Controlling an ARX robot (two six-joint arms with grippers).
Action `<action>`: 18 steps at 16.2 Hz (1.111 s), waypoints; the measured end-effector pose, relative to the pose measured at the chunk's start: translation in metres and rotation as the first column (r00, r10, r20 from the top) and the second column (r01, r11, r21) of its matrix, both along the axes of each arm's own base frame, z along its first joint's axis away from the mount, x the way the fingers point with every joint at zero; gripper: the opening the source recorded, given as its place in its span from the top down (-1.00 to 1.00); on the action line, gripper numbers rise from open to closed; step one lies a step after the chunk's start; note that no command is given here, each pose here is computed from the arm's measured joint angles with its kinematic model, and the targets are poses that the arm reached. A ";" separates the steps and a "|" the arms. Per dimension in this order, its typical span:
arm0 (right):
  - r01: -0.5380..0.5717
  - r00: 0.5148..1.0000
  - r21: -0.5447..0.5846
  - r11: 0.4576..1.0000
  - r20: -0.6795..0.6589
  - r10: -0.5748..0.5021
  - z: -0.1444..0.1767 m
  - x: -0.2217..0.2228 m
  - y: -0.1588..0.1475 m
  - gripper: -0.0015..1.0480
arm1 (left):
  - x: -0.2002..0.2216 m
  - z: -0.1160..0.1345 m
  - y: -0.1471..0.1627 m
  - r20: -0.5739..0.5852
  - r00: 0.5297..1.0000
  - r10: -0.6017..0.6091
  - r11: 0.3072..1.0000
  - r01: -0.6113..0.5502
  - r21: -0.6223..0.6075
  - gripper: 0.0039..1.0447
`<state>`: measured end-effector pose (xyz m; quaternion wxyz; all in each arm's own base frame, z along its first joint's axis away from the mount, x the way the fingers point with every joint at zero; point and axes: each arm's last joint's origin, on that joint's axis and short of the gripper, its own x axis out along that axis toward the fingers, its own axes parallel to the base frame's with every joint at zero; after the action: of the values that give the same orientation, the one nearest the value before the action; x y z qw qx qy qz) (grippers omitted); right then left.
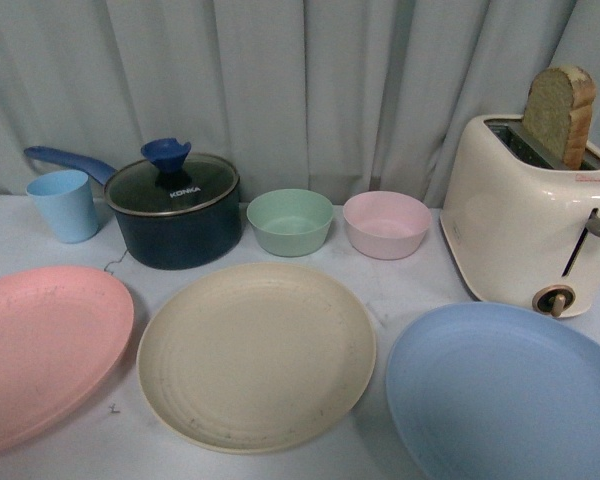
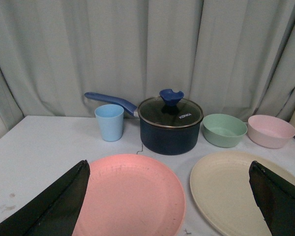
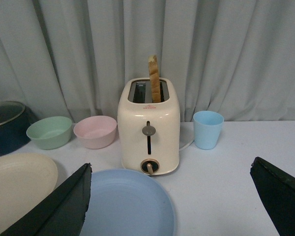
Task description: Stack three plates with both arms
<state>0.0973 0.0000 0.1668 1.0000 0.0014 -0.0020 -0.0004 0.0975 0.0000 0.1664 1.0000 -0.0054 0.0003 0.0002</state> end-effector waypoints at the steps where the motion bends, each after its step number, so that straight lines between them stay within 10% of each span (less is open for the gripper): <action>1: 0.000 1.000 0.000 1.000 0.000 0.000 0.000 0.000 0.000 -0.87 | 0.000 0.000 0.000 0.000 1.000 0.000 1.000 0.000 0.000 -0.88; 18: 0.000 1.000 0.000 1.000 0.000 0.000 0.000 0.000 0.000 -0.87 | 0.000 0.000 0.000 0.000 1.000 0.000 1.000 0.000 0.000 -0.88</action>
<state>0.0973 0.0000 0.1668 1.0000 0.0014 -0.0020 -0.0002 0.0975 0.0000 0.1664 1.0000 -0.0054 0.0003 0.0002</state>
